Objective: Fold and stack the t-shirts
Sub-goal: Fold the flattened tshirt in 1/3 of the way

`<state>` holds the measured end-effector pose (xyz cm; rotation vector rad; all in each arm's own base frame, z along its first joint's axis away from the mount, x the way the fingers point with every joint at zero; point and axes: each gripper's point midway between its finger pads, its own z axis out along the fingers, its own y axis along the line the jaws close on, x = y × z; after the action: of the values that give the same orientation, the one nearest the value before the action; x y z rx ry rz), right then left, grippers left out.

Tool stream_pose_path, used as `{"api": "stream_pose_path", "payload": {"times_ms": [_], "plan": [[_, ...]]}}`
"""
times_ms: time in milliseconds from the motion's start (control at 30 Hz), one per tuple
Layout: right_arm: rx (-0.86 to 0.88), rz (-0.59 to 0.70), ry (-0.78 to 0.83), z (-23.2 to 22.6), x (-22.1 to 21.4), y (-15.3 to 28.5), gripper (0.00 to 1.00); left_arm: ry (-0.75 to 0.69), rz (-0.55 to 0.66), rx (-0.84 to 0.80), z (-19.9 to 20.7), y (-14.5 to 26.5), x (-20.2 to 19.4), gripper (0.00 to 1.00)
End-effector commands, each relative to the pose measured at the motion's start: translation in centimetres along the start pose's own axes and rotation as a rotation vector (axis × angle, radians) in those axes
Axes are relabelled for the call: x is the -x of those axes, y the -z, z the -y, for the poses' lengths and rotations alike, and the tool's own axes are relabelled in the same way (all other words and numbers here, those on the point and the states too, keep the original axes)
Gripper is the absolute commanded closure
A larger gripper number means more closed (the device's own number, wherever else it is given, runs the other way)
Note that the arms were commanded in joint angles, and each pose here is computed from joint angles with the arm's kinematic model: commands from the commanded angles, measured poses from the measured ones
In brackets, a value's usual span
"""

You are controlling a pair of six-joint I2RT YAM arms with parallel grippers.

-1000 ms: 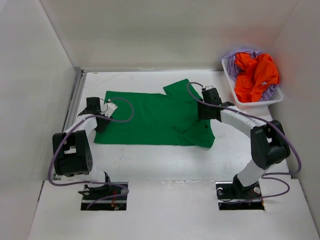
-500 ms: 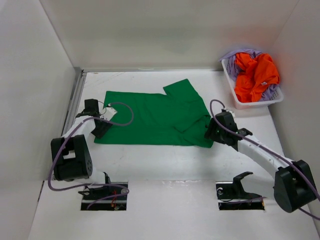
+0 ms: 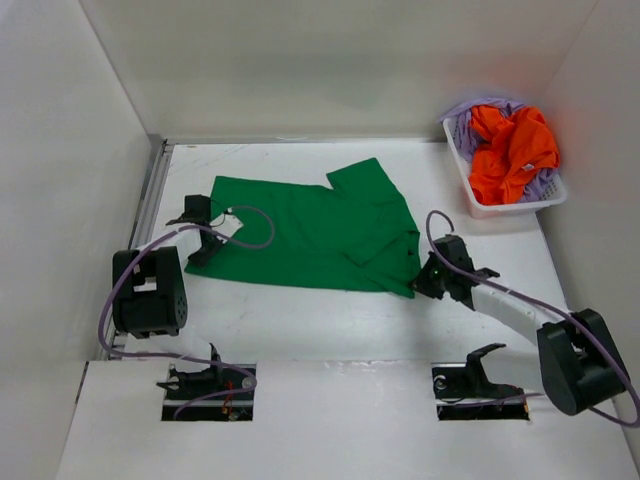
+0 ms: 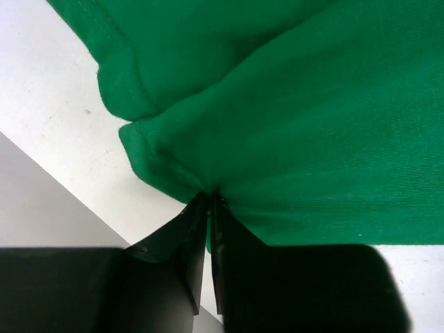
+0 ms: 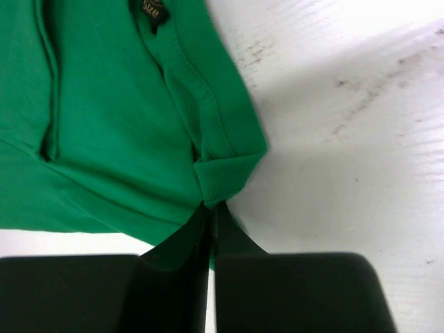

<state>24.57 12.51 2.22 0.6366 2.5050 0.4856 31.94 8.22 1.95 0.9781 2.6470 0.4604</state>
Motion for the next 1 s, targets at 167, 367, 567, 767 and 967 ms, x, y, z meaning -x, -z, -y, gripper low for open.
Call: {"api": "stream_pose_path", "payload": {"times_ms": [167, 367, 567, 767, 967], "plan": [[0.027, 0.064, -0.159, 1.3, 0.7, 2.6, 0.99, -0.031, -0.093, 0.016, 0.1, 1.2, -3.6, 0.97], [-0.009, 0.069, -0.18, 3.3, 0.7, 3.1, 0.74, -0.072, -0.137, -0.019, 1.5, 2.1, -4.2, 0.75], [-0.027, 0.132, -0.16, 3.4, 2.5, 4.8, 0.53, 0.02, -0.146, 0.157, -4.7, 4.5, -2.6, 0.47], [-0.077, 0.247, -0.117, 3.2, 4.6, 7.6, 0.57, -0.016, 0.137, 0.365, -10.2, 12.6, 7.7, 0.42], [0.077, 0.221, -0.087, -0.9, 3.6, 6.5, 0.68, -0.485, 0.55, 0.046, 7.3, 17.5, 21.8, 0.39]]}}
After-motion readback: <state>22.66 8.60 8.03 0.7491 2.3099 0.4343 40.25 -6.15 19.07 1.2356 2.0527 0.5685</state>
